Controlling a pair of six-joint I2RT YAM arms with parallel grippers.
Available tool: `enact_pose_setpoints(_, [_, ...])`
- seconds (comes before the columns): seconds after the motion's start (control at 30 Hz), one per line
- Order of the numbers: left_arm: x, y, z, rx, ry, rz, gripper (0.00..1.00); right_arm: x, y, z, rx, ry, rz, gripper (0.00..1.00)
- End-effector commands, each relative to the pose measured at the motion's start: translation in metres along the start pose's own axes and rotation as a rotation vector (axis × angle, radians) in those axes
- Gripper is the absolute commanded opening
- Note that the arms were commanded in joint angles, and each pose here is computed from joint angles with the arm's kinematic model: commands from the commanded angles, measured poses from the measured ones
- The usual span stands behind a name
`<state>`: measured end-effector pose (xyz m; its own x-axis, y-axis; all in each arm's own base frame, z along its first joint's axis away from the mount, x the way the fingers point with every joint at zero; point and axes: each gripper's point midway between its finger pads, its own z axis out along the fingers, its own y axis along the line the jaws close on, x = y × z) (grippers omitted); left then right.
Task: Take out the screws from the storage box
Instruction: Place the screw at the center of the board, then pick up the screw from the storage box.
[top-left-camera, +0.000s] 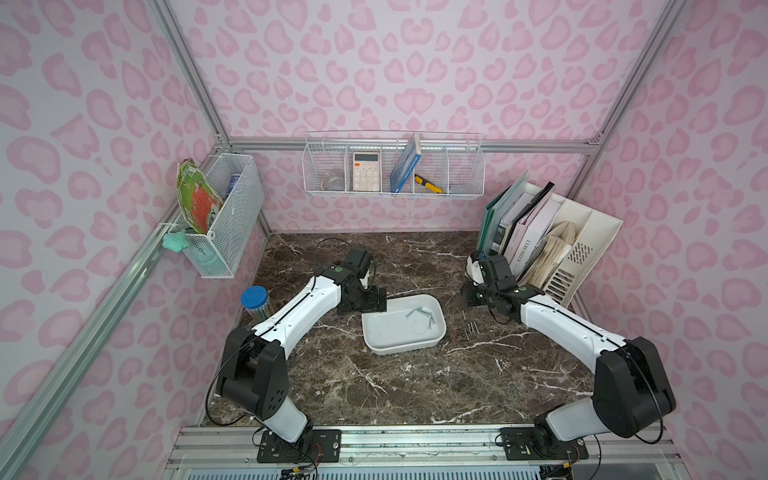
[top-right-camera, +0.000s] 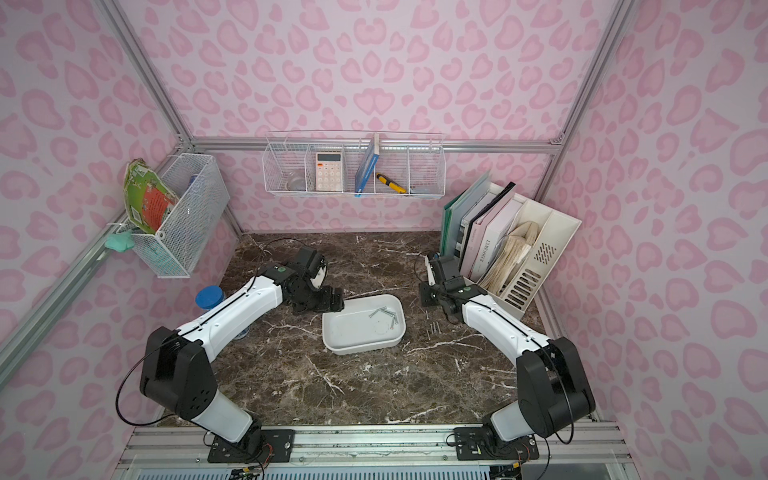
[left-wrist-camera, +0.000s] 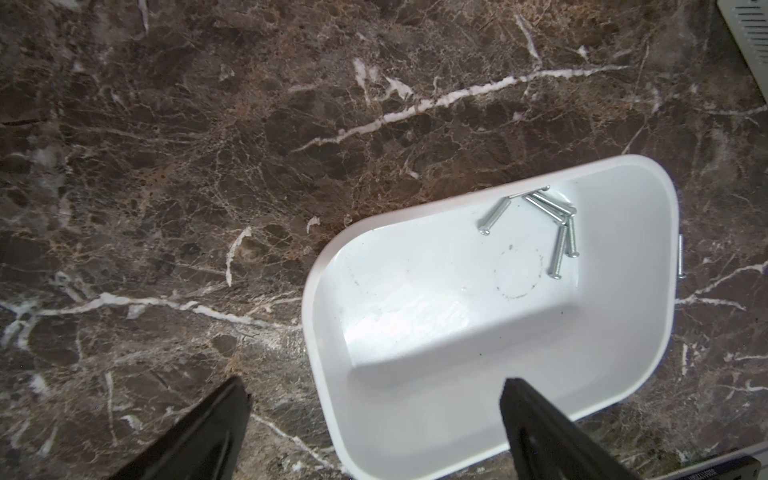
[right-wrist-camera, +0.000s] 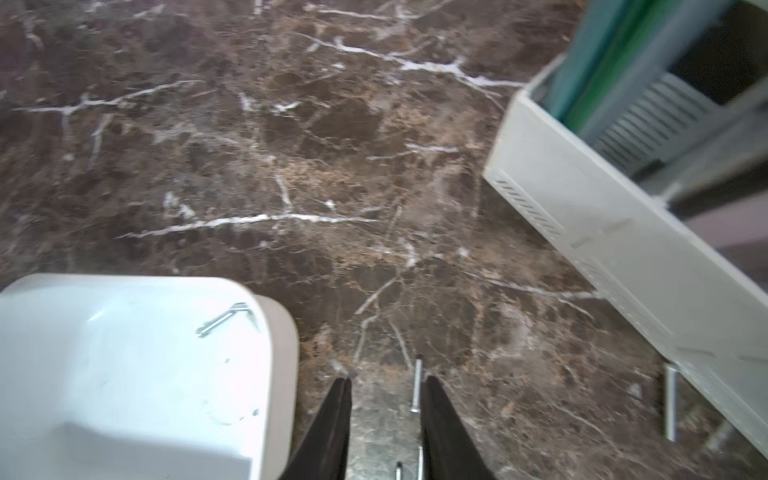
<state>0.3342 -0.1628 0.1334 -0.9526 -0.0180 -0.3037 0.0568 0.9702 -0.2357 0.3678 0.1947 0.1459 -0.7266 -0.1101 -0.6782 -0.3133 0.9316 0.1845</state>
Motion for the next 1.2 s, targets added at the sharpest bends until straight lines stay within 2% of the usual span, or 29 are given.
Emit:
enact_pose_setpoints(0.0, [-0.004, -0.003, -0.003, 0.02, -0.031, 0.018, 0.99, -0.005, 0.05, 0.001, -0.125, 0.003, -0.077, 0.35])
enact_pose_setpoints(0.13, [-0.006, -0.001, -0.006, 0.007, -0.05, 0.018, 0.99, 0.007, 0.098, 0.015, -0.139, 0.054, -0.211, 0.33])
enact_pose_setpoints(0.27, [-0.008, 0.003, -0.007, -0.014, -0.058, 0.013, 0.99, 0.028, 0.111, 0.039, -0.098, 0.146, -0.277, 0.25])
enact_pose_setpoints(0.6, [-0.005, 0.007, -0.002, -0.038, -0.026, 0.004, 0.98, 0.071, 0.094, 0.074, 0.002, 0.305, -0.327, 0.23])
enact_pose_setpoints(1.07, [-0.002, 0.006, 0.004, -0.037, -0.001, 0.008, 0.98, 0.084, 0.078, 0.1, 0.096, 0.365, -0.362, 0.21])
enact_pose_setpoints(1.1, [-0.003, 0.006, 0.004, -0.035, -0.002, 0.008, 0.98, 0.071, 0.084, 0.1, 0.087, 0.338, -0.36, 0.2])
enact_pose_setpoints(1.17, [-0.002, 0.006, 0.004, -0.035, -0.001, 0.01, 0.98, 0.071, 0.084, 0.104, 0.094, 0.34, -0.365, 0.19])
